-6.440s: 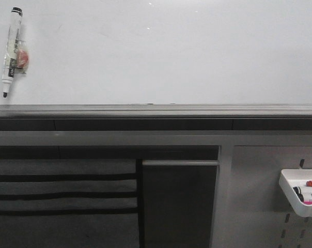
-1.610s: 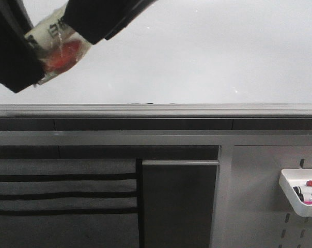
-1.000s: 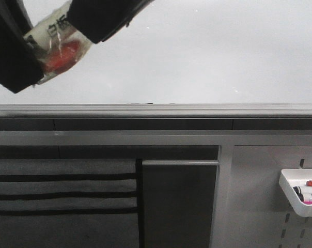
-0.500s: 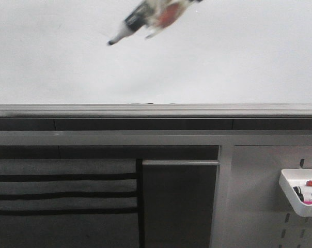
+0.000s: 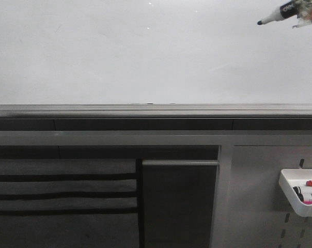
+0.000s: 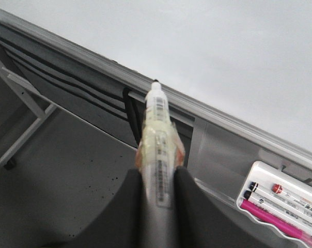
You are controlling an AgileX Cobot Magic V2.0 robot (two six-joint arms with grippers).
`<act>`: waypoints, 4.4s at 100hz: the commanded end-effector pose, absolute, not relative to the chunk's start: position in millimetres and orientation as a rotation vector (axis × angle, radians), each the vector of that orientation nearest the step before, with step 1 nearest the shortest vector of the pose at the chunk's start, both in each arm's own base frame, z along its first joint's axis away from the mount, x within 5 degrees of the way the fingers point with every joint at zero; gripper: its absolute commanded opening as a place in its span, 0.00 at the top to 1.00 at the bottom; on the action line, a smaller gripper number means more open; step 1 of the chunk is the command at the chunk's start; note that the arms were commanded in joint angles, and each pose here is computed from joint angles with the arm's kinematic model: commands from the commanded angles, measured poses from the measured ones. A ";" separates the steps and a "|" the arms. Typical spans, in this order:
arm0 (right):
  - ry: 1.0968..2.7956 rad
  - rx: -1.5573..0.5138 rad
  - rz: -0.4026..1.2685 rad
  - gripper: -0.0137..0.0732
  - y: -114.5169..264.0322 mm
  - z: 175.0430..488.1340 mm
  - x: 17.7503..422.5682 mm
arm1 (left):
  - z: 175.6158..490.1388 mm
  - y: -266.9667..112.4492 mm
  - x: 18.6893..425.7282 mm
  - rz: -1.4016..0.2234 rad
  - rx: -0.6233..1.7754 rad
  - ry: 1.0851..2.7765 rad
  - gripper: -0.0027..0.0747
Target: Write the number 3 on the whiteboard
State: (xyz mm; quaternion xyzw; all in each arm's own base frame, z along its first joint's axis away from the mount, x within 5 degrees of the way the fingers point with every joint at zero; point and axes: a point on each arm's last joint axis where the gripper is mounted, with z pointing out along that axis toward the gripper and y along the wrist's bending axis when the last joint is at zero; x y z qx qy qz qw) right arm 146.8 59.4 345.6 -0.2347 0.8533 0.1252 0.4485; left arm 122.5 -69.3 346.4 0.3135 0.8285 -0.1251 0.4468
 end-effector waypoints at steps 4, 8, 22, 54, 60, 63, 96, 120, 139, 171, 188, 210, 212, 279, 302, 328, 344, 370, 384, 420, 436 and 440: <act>2.011 -0.515 0.307 0.90 56.7 355.1 144.7 | 358.7 -69.2 125.7 -0.326 0.689 1.956 0.46; 2.026 -0.522 0.311 0.90 57.1 353.7 144.4 | 358.7 -69.2 125.7 -0.326 0.689 1.956 0.46; 2.015 -0.485 0.343 0.90 59.4 353.7 151.0 | 358.7 -69.3 125.7 -0.329 0.688 1.956 0.46; 2.133 -0.494 0.489 0.90 81.0 372.2 202.4 | 358.7 -69.3 125.7 -0.329 0.688 1.956 0.46; 2.169 -0.530 0.514 0.90 87.5 381.6 218.6 | 358.7 -69.3 125.7 -0.329 0.688 1.956 0.46; 2.186 -0.549 0.524 0.90 90.4 385.4 226.1 | 358.7 -69.3 125.7 -0.329 0.688 1.956 0.46; 2.144 -0.776 0.420 0.90 146.3 398.2 277.9 | 358.7 -69.3 125.7 -0.329 0.688 1.956 0.46; 1.996 -0.695 0.330 0.90 156.6 398.6 298.9 | 358.7 -69.3 125.7 -0.329 0.688 1.956 0.46; 2.047 -0.678 0.312 0.90 154.0 382.4 314.7 | 358.7 -69.3 125.7 -0.329 0.688 1.956 0.46; 2.124 -0.539 0.232 0.90 125.5 377.2 327.8 | 358.9 -69.3 125.8 -0.328 0.687 1.955 0.46; 2.285 -0.548 0.229 0.90 109.6 371.0 316.2 | 358.9 -69.3 125.8 -0.328 0.687 1.955 0.46; 2.255 -0.618 0.293 0.90 146.3 344.6 327.4 | 358.9 -69.3 125.8 -0.328 0.687 1.955 0.46; 2.242 -0.615 0.294 0.90 147.4 345.1 328.4 | 358.9 -69.3 125.8 -0.328 0.687 1.955 0.46; 2.228 -0.689 0.417 0.90 181.8 350.4 313.3 | 358.9 -69.3 125.8 -0.328 0.687 1.954 0.46; 1.933 -1.048 0.401 0.90 175.7 405.3 227.1 | 358.9 -69.3 125.8 -0.328 0.687 1.954 0.46; 1.714 -1.192 0.286 0.90 140.2 391.0 159.1 | 358.9 -69.3 125.8 -0.328 0.687 1.954 0.46; 1.710 -1.254 0.183 0.90 124.1 376.8 145.5 | 358.9 -69.3 125.8 -0.328 0.687 1.954 0.46; 1.723 -1.271 0.172 0.90 123.1 372.8 145.1 | 356.7 -70.7 129.5 -0.328 0.689 1.969 0.46; 1.685 -1.251 0.163 0.90 124.2 376.1 146.8 | 351.6 -77.2 135.9 -0.307 0.800 1.957 0.46; 1.456 -1.393 0.120 0.90 145.0 380.0 141.1 | 369.9 -141.3 143.4 -0.281 1.395 1.568 0.46; 1.479 -1.418 0.121 0.90 149.9 374.0 145.5 | 370.3 -176.3 149.6 -0.285 1.509 1.459 0.46; 1.482 -1.421 0.121 0.90 150.7 373.0 146.3 | 368.3 -184.1 152.2 -0.285 1.532 1.452 0.46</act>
